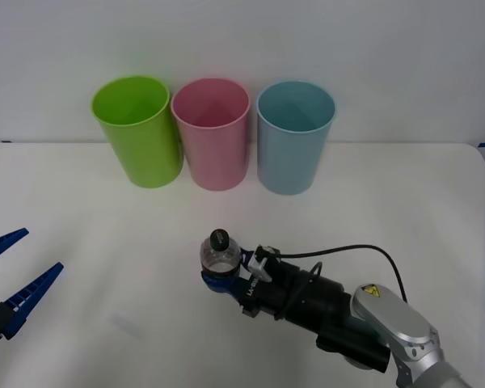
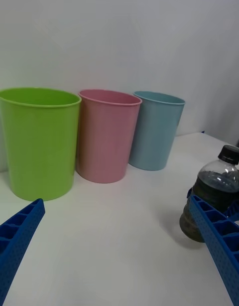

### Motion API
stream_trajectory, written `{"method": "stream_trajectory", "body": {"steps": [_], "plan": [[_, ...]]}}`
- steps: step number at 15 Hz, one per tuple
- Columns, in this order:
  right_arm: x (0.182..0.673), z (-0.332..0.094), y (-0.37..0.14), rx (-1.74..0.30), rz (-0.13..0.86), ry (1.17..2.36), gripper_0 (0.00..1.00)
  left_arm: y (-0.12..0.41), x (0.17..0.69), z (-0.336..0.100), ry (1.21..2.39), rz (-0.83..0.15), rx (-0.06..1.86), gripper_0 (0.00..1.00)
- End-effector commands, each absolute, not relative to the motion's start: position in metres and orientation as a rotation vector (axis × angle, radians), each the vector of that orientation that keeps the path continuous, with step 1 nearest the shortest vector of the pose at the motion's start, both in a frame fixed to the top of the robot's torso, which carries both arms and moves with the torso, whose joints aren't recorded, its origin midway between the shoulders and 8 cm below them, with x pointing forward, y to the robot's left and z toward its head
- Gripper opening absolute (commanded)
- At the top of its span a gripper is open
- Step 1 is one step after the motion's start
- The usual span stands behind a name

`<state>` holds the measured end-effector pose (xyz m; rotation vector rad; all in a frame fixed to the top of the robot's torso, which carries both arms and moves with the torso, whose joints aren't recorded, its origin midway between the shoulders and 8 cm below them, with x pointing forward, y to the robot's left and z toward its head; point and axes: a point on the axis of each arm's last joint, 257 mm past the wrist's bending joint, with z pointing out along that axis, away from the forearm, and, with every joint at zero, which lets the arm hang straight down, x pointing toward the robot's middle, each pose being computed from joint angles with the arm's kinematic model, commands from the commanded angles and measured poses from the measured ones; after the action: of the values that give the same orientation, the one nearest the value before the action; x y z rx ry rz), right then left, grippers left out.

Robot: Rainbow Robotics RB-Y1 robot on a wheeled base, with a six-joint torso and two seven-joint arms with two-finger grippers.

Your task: Grasp the object on the table and drop it into the matching bin: aluminum can to the light blue bin, PET bottle to the pink bin.

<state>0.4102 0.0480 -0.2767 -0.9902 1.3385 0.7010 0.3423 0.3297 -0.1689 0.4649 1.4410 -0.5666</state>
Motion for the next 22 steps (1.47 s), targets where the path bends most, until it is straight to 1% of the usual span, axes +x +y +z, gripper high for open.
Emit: {"method": "stream_trajectory", "body": {"steps": [1, 6, 11, 12, 15, 16, 19, 22], "plan": [[0.399, -0.254, 0.034, -0.958, 0.741, 1.334, 0.00, 0.330, 0.342, -0.169, 1.441, -0.567, 0.465, 1.00], [0.384, -0.186, 0.007, -0.853, 0.811, 1.309, 0.00, 0.330, 0.342, -0.169, 1.441, -0.567, 0.465, 1.00], [0.391, -0.122, -0.008, -0.777, 0.836, 1.255, 0.00, 0.330, 0.342, -0.169, 1.441, -0.567, 0.465, 1.00], [0.392, -0.109, -0.012, -0.753, 0.853, 1.247, 0.00, 0.330, 0.342, -0.169, 1.441, -0.567, 0.465, 1.00], [0.398, -0.077, -0.024, -0.712, 0.868, 1.221, 0.00, 0.330, 0.342, -0.169, 1.441, -0.567, 0.465, 1.00], [0.404, -0.067, -0.027, -0.704, 0.865, 1.212, 0.00, 0.330, 0.342, -0.169, 1.441, -0.567, 0.465, 1.00], [0.427, -0.041, -0.033, -0.696, 0.788, 1.180, 0.00, 0.330, 0.342, -0.169, 1.441, -0.567, 0.465, 1.00], [0.444, -0.016, -0.033, -0.689, 0.768, 1.154, 0.00, 0.330, 0.342, -0.169, 1.441, -0.567, 0.465, 1.00]]}}
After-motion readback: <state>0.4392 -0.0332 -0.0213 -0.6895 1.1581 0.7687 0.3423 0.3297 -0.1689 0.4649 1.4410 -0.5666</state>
